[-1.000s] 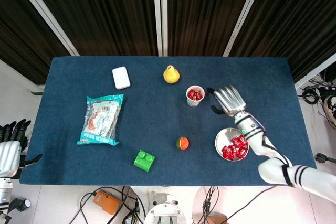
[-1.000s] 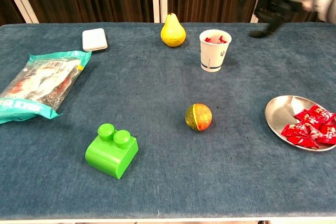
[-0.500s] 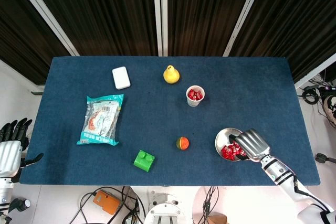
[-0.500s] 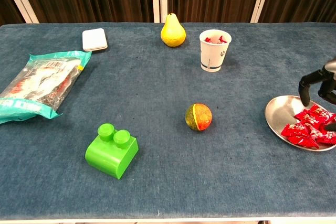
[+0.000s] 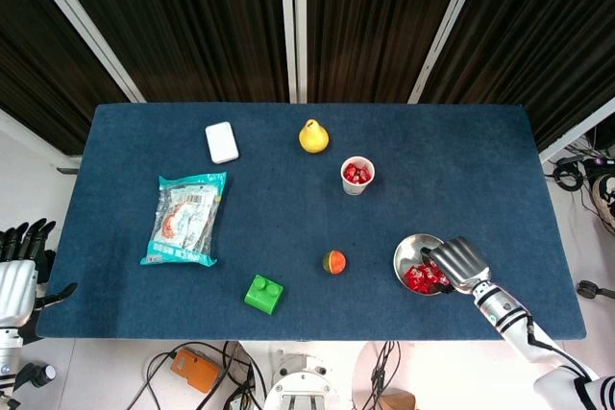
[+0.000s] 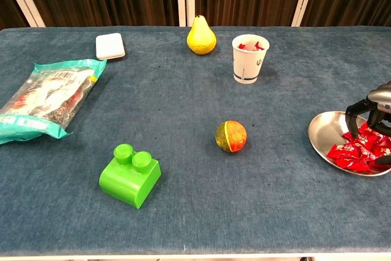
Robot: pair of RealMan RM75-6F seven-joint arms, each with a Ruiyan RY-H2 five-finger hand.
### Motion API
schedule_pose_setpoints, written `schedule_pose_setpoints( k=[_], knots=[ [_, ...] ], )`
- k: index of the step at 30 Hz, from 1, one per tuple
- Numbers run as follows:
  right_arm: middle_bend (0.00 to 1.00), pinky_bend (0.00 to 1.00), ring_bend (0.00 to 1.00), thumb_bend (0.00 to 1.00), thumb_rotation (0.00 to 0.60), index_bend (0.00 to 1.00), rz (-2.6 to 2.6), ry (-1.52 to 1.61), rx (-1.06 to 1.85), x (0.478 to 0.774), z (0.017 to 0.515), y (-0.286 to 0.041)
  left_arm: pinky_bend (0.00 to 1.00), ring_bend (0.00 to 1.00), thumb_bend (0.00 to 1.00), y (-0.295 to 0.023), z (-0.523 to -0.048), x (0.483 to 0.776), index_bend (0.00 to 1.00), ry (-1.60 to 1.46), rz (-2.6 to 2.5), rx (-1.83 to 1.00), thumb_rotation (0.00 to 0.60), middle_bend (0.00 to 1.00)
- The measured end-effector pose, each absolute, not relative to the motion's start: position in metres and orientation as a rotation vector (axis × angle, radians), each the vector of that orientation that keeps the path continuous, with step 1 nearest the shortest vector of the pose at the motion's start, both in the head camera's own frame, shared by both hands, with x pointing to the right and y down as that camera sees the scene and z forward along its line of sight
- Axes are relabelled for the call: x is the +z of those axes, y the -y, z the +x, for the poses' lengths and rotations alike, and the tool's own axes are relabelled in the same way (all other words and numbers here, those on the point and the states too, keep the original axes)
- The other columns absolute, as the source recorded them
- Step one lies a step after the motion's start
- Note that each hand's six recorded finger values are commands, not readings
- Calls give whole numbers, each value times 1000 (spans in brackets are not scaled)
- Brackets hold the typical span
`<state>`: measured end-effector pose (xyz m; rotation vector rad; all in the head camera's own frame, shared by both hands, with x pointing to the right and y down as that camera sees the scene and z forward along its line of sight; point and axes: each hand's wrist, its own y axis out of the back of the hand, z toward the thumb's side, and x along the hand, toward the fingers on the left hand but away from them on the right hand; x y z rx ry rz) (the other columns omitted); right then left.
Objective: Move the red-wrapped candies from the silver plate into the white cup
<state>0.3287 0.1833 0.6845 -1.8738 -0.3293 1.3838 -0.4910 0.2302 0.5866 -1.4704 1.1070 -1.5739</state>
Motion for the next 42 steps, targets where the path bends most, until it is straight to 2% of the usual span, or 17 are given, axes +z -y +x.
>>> schedule_pose_setpoints(
  k=[9,16,21,27,30,36,42],
  knots=[
    [908,1000,1000,334,600,538,-1891,314,1401,693,326,-182,0,0,0,-231,-492,588,80,-1106,-1470,-1578,600,55],
    [908,1000,1000,472,600,592,-1908,303,1398,698,321,-182,0,0,0,-231,-493,588,80,-1107,-1469,-1581,600,55],
    [908,1000,1000,596,600,681,-1914,303,1401,703,319,-180,0,0,0,-232,-494,589,80,-1107,-1469,-1586,600,55],
    [908,1000,1000,610,600,711,-1901,378,1379,694,319,-168,0,0,0,-233,-496,590,80,-1110,-1468,-1590,600,55],
    [908,1000,1000,609,600,711,-1885,470,1341,679,316,-148,0,0,0,-232,-495,590,80,-1107,-1471,-1586,600,55],
    [908,1000,1000,609,600,710,-1828,648,1251,652,298,-87,0,0,0,-227,-490,591,80,-1105,-1479,-1567,600,55],
    [908,1000,1000,608,600,689,-1824,760,1238,656,265,-23,0,0,0,-226,-489,593,80,-1101,-1480,-1574,600,55]
  ],
)
